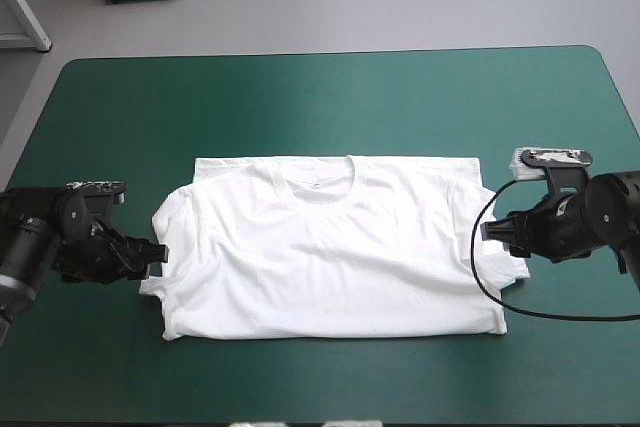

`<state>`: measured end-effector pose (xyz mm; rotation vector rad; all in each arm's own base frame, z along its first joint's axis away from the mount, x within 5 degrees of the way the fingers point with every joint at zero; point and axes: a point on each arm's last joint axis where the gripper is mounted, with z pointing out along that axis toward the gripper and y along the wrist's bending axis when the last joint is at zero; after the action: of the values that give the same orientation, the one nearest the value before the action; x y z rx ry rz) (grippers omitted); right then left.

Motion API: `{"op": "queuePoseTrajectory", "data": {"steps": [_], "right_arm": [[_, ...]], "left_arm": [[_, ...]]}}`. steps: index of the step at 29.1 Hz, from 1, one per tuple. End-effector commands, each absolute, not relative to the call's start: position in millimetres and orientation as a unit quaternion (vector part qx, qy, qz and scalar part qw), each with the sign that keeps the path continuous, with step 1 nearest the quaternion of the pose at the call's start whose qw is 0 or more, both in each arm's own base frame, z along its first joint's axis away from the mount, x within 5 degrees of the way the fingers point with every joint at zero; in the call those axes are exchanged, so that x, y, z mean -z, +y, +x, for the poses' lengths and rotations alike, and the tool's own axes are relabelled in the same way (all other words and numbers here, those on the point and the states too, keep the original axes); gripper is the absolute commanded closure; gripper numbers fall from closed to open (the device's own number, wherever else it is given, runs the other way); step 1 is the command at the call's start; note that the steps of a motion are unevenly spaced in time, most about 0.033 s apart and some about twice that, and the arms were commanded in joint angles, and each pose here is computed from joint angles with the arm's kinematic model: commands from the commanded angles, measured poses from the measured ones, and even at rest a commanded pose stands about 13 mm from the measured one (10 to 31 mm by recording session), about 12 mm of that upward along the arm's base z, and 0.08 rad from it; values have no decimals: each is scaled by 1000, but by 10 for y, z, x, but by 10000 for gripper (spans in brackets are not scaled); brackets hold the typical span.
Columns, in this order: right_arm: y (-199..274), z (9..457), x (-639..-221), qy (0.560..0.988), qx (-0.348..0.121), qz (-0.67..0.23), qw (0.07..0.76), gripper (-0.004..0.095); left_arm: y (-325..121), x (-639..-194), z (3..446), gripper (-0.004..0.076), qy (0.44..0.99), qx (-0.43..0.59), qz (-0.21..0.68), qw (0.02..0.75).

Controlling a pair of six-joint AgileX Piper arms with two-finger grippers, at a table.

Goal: Fold the cloth

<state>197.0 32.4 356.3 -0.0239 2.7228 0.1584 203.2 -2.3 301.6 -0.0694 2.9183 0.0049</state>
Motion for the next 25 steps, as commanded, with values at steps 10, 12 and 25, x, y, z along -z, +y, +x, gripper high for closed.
{"op": "queuePoseTrajectory", "data": {"steps": [10, 12, 25], "right_arm": [[291, 1923, -3719, 972, -55, -4, 229, 442], [291, 1923, -3719, 972, -55, -4, 229, 445], [291, 1923, -3719, 972, -57, 3, 229, 463]], "left_arm": [[73, -2774, 2623, 252, 989, 32, -57, 134], [82, -2728, 2734, 252, 990, 30, -56, 126], [116, -2336, 3323, 252, 994, 27, -57, 88]]}}
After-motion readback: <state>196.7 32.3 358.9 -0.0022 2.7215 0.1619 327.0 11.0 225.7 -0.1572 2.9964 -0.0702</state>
